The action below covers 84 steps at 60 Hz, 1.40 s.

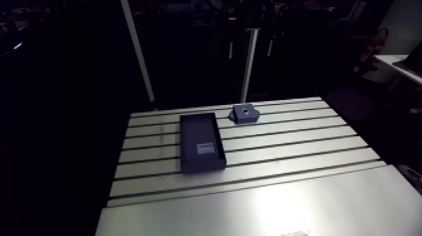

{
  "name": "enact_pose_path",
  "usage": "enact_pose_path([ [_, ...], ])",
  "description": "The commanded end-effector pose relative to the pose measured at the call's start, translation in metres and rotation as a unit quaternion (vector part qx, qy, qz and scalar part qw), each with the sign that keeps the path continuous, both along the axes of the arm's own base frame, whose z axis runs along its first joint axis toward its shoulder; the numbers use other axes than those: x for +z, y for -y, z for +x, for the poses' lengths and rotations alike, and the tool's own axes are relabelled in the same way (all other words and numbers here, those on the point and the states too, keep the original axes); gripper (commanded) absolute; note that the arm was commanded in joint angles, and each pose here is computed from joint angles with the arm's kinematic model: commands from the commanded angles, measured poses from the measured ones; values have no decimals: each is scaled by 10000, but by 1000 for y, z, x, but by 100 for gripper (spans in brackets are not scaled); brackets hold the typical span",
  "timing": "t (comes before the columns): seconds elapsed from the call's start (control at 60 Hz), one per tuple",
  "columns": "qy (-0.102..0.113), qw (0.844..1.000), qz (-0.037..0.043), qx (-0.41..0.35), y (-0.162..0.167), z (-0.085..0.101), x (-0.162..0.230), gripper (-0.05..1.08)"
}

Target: Pick up the bearing and press it into the housing until flush.

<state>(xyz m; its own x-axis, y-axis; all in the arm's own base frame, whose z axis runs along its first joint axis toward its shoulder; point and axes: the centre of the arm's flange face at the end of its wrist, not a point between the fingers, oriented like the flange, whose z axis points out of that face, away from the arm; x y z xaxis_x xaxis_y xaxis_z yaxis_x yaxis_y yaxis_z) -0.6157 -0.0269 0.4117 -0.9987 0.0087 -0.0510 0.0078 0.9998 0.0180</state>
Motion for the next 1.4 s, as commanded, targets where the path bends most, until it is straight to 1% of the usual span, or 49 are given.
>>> enact_pose_path([
  [0.017,-188,9998,36,6,11,3,37,1],
  [0.133,-247,9997,38,25,14,1,54,1],
  [0.183,-223,9997,28,25,14,0,56,1],
  [0.217,-167,9999,-10,30,16,3,62,1],
  [0.3,-148,9999,-44,37,18,4,65,1],
  [0.317,-94,9999,-61,44,19,5,64,1],
  [0.333,-94,9999,-61,44,19,5,64,1],
  [0.35,-43,9999,-83,57,21,8,63,1],
  [0.383,-23,9999,-95,65,24,12,64,1],
  [0.4,-23,9999,-95,65,24,12,64,1],
  [0.433,-41,9999,-91,53,29,20,70,1],
  [0.583,-35,9999,-90,70,38,36,81,1],
  [0.6,-46,9999,-76,100,42,40,84,1],
  [0.75,-78,9998,-70,158,49,50,92,1],
  [0.833,-63,9998,-64,160,50,51,92,1],
  [0.883,-35,9998,-74,159,50,51,89,1],
  [1.05,-55,9998,-81,167,50,57,91,1],
  [1.4,-13,9998,-108,173,53,57,85,1],
])
